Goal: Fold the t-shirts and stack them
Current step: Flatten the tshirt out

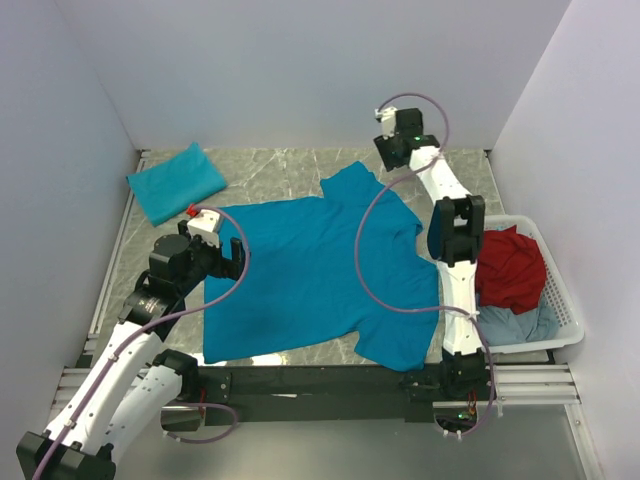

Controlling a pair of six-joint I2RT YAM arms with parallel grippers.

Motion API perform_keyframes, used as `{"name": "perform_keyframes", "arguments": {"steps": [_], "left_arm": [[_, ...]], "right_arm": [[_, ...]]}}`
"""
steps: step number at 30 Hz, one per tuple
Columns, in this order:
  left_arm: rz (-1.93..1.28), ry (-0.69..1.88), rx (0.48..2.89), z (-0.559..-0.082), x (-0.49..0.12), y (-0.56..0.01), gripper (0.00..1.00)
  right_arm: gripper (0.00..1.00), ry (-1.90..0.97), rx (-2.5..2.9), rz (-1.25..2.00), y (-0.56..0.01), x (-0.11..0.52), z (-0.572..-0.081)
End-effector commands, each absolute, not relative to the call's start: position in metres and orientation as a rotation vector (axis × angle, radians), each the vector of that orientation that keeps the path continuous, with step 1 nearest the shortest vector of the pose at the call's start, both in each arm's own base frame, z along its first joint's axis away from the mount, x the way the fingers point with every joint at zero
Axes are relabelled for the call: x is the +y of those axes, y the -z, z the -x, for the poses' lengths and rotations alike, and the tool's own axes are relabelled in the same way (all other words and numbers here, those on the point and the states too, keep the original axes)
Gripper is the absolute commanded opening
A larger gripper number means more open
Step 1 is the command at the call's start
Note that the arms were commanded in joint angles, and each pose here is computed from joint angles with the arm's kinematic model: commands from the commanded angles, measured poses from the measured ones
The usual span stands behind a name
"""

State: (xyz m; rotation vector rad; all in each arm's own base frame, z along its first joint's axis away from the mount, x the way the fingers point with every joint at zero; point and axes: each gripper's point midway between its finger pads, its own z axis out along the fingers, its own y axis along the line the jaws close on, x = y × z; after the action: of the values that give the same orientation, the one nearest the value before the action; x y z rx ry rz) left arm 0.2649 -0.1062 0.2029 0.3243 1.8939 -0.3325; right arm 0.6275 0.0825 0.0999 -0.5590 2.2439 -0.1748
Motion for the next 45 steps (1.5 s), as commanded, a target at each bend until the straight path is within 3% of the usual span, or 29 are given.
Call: {"name": "perform_keyframes", "arguments": {"steps": [1, 7, 10, 16, 29, 45], "left_arm": [[-0.32, 0.353, 1.848, -0.268, -0.109, -0.213, 0.99], [-0.335, 0.364, 1.852, -0.268, -0.112, -0.211, 0.99], [-0.345, 0.374, 1.857, -0.268, -0.114, -0.21, 1.0], [-0.345, 0.378, 1.848, -0.267, -0.114, -0.212, 0.99], [-0.346, 0.389, 1.828, -0.264, -0.115, -0.218, 1.0], [-0.361, 0.417, 1.774, -0.257, -0.117, -0.23, 0.99]], "right_arm": [[0.57, -0.13, 2.282, 0.664, -0.108, 0.107, -0.603], [0.5, -0.336, 2.365, 0.872, -0.075, 0.127, -0.557], [0.42, -0.302, 2.419, 0.885, -0.062, 0.122, -0.549], [0.4, -0.191, 2.516, 0.874, -0.039, 0.108, -0.541], [0.22, -0.16, 2.674, 0.916, -0.025, 0.106, -0.503], [0.18, -0.259, 2.822, 0.969, -0.03, 0.106, -0.4]]}}
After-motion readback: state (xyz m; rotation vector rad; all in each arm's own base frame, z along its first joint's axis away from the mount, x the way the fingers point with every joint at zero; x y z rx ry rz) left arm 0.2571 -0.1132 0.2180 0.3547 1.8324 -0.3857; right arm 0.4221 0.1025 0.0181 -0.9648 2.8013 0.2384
